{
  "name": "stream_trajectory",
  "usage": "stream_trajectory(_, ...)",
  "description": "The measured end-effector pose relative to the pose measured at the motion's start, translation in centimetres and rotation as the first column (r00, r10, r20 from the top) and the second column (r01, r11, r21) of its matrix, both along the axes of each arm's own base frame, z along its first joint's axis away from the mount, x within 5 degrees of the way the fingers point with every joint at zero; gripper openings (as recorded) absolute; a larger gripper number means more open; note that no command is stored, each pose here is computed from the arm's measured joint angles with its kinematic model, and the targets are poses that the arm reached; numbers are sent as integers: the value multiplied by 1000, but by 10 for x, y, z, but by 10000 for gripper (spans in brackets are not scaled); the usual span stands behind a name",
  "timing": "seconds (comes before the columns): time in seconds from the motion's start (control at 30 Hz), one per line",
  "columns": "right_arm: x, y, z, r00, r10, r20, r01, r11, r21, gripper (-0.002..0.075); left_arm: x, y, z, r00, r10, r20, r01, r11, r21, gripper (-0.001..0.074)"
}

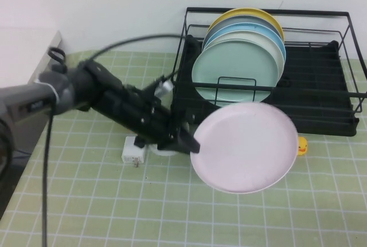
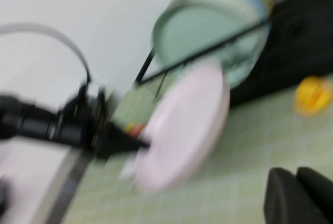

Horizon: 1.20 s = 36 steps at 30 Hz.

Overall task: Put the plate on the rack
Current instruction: Pick up the plate from the table, then hand over the plate

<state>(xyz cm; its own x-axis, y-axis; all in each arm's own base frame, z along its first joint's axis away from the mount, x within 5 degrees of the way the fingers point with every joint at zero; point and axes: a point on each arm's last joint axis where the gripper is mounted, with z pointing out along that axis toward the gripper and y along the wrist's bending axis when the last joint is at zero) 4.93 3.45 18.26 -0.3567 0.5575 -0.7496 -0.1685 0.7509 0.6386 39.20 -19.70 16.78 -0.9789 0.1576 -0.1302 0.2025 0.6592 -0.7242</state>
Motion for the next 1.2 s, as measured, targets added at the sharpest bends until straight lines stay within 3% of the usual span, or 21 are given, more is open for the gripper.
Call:
stream_trajectory(0.07,-3,5,-3,997,58,-52,-55,997,50,74,-4,1,20,998,-41,49,42,999,-27,3)
stream_trajectory(0.2,-4,11,5,986,123,-109,-115,990,80,278,-20,4,65,979,-100,175,115,991,-74,3)
stream_trajectory(0.3,0,11,24,987,133,-87,-130,991,33,433,-42,10,91,961,-90,262,122,986,-110,3)
stream_trajectory(0.37,4,11,39,987,144,-71,-146,989,-17,474,-59,15,102,944,-55,324,101,987,-127,3)
stream_trajectory(0.57,38,11,90,976,213,-48,-218,961,-171,505,-101,30,109,901,77,427,16,978,-209,3)
stream_trajectory(0.73,89,18,131,915,395,-80,-402,879,-258,507,-120,39,98,881,203,427,-78,953,-293,3)
stream_trajectory(0.97,180,26,153,744,650,-155,-667,708,-231,507,-124,43,89,869,253,426,-122,943,-310,3)
stream_trajectory(1.2,262,35,130,592,778,-211,-804,589,-83,507,-122,43,91,838,246,487,-103,948,-302,4)
